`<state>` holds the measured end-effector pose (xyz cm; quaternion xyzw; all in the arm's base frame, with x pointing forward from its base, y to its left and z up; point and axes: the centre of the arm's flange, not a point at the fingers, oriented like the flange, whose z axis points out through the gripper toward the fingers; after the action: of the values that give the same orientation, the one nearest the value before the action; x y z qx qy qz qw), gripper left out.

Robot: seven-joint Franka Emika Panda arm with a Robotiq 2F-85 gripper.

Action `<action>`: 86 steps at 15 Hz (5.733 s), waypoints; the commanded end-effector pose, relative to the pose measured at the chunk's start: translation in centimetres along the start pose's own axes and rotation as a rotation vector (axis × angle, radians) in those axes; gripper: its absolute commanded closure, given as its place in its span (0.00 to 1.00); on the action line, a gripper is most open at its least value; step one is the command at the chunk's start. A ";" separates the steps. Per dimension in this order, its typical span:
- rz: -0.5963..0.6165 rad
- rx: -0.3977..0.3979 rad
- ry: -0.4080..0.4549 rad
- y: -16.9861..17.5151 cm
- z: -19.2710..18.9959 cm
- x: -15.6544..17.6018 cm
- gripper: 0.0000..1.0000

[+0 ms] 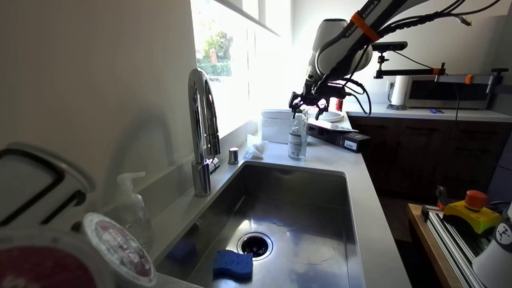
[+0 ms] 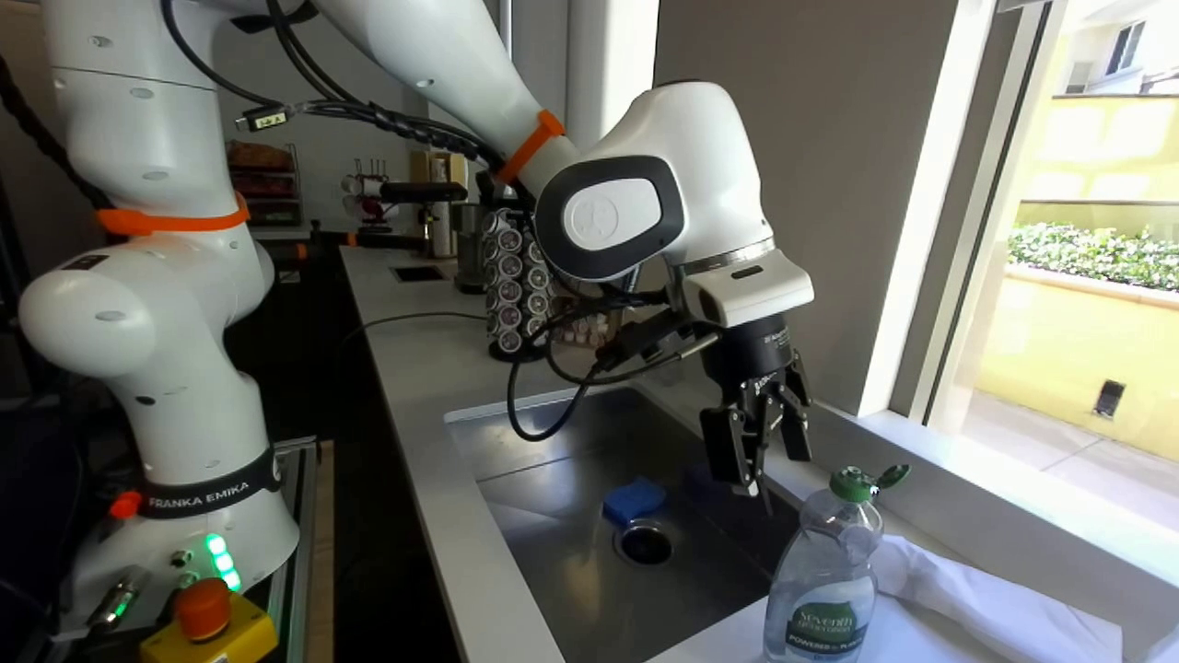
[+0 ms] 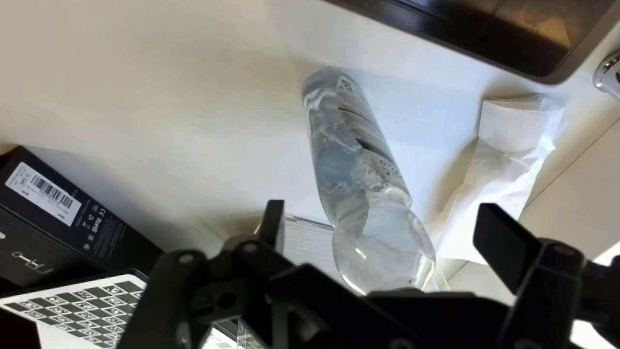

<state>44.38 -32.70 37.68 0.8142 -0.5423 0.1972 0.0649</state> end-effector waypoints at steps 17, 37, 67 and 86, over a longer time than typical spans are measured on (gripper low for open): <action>-0.274 0.188 0.321 5.1 7.6 -2.5 0.00; -0.293 0.314 0.339 1.2 10.6 -1.9 0.68; -1.343 0.235 0.541 -1.1 1.9 -4.3 0.43; -1.945 0.058 0.616 0.7 0.4 -5.1 0.68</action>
<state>42.82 -29.54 33.73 0.8411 0.3544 0.2863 0.2915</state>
